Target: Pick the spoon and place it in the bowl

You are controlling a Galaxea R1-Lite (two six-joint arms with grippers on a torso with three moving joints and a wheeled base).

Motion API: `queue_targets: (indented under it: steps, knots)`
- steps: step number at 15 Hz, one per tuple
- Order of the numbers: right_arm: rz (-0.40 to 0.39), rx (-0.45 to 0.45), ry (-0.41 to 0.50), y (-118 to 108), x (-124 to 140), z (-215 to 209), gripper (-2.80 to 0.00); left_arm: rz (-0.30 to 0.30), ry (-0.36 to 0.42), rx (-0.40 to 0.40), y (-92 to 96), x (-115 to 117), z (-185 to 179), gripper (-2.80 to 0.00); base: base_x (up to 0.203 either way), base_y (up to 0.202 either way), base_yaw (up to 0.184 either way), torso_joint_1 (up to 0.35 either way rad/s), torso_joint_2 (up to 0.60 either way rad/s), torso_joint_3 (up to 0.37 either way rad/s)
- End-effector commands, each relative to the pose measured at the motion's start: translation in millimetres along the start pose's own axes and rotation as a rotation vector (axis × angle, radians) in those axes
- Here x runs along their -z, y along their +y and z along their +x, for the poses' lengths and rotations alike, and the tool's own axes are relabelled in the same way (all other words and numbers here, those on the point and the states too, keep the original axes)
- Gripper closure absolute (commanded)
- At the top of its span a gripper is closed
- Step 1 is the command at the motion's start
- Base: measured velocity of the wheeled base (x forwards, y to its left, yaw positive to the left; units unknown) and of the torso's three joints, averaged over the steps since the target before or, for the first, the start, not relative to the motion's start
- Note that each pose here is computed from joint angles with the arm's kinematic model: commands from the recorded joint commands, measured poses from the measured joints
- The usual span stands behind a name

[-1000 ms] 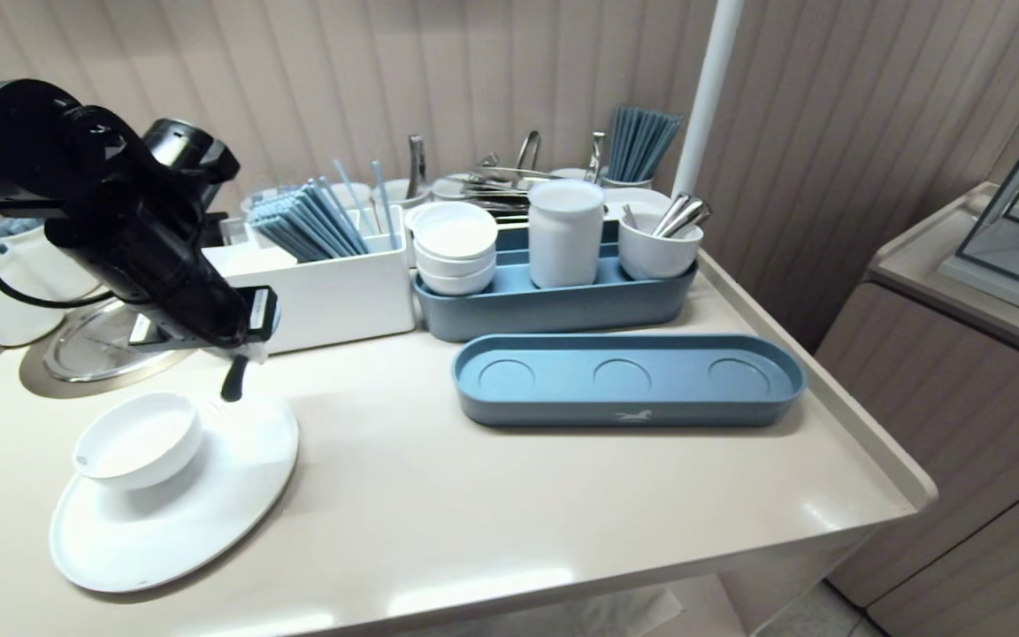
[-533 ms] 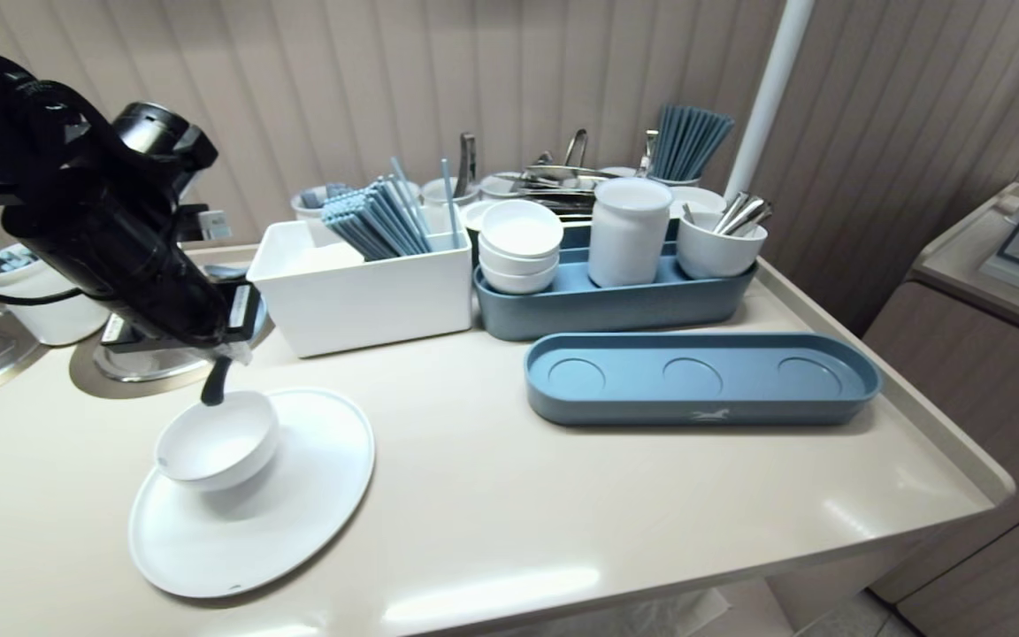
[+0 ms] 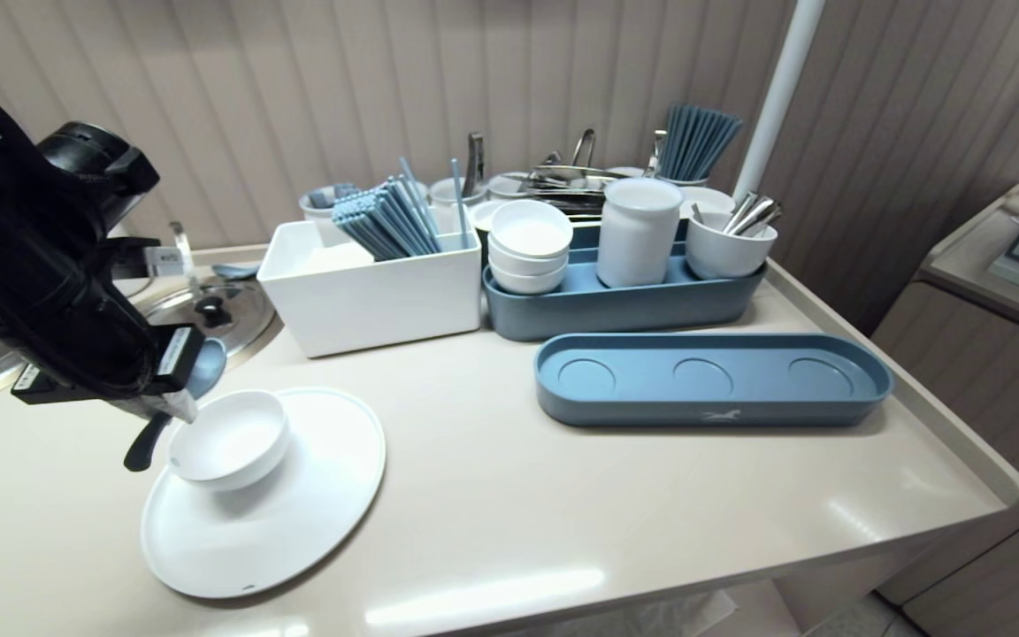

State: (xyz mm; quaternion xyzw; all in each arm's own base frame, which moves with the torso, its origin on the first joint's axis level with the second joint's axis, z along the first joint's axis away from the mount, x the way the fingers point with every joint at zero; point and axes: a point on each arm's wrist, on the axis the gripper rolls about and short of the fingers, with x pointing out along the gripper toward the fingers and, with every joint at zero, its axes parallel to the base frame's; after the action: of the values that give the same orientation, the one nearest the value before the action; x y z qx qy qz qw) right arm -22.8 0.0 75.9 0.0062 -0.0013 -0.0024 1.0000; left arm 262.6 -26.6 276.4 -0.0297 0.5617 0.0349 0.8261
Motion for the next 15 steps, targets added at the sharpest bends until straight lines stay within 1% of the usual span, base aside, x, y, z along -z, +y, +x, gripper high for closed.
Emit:
queue_targets:
  steps: [1, 3, 4, 6, 9, 11, 15]
  knots:
    - [0.000, 0.000, 0.000, 0.0, 0.1, 0.0, 0.00, -0.023, 0.044, -0.004, 1.7, 8.0, 2.8, 0.00, 0.000, 0.000, 0.000, 0.000, 0.00, 0.000]
    - [0.000, 0.000, -0.002, 0.0, -0.4, -0.1, 0.00, -0.164, 0.094, 0.009, 1.2, 16.2, 13.3, 0.00, 0.000, 0.000, 0.000, 0.000, 0.00, 0.000]
    - [0.000, 0.000, 0.001, 0.0, -0.1, 0.1, 0.00, -0.196, 0.113, 0.028, 0.2, 16.6, 18.5, 0.00, 0.000, 0.000, 0.000, 0.000, 0.00, 0.000]
    - [0.000, 0.000, 0.001, 0.0, -0.1, 0.1, 0.00, -0.221, 0.137, 0.019, 2.2, 13.9, 26.6, 0.00, 0.000, 0.000, 0.000, 0.000, 0.00, 0.000]
    - [0.000, 0.000, 0.000, 0.0, 0.1, 0.0, 0.00, -0.257, 0.129, 0.014, 7.6, 11.3, 26.1, 0.00, 0.000, 0.000, 0.000, 0.000, 0.00, 0.000]
    - [0.000, 0.000, -0.002, 0.0, -0.4, -0.1, 0.00, -0.283, 0.141, -0.003, 13.9, 8.8, 31.2, 0.00, 0.000, 0.000, 0.000, 0.000, 0.00, 0.000]
    - [0.000, 0.000, -0.001, 0.0, -0.2, -0.1, 0.00, -0.303, 0.178, -0.016, 18.8, 4.9, 43.7, 0.00, 0.000, 0.000, 0.000, 0.000, 0.00, 0.000]
